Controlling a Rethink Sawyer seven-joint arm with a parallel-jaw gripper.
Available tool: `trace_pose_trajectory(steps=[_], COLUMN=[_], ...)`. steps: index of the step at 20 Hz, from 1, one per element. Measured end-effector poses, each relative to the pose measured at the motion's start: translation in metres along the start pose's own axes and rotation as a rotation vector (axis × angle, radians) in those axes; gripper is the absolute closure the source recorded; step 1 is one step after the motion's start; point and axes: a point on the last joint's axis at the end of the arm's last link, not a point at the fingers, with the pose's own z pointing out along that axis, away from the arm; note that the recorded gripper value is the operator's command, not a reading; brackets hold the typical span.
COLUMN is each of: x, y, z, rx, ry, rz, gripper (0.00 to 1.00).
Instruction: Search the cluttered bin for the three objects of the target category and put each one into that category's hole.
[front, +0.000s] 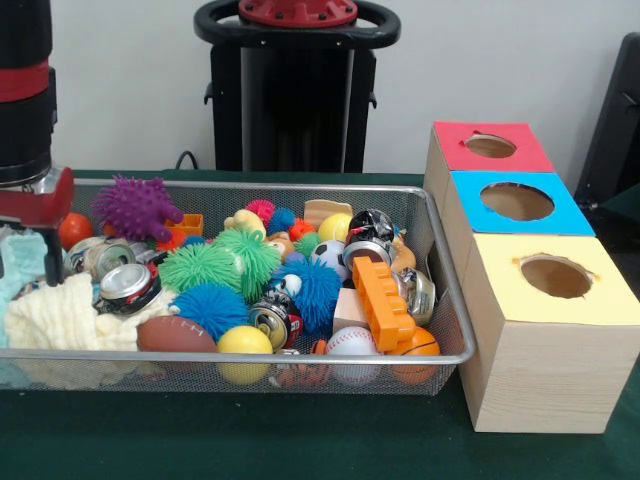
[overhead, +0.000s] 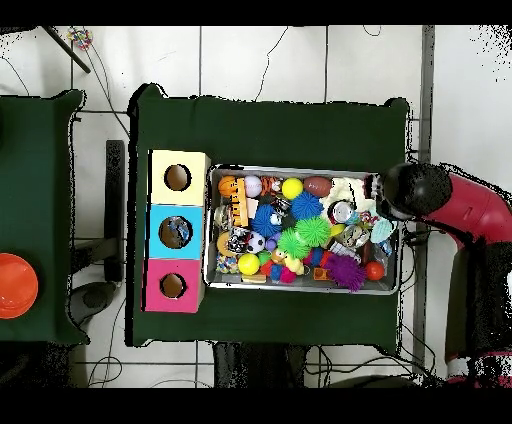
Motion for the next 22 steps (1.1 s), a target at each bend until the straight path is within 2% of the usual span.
trace_pose_trajectory(steps=[4, 12, 22], x=[0.008, 0.042, 0.081], y=[-0.009, -0.024, -0.026], z=[0.003, 0.019, 0.05], rx=[0.015, 0.016, -0.019], ry=[0.01, 0.066, 0.131], rz=[-0.006, -0.008, -0.015], gripper=[0.0, 0.0, 0.0])
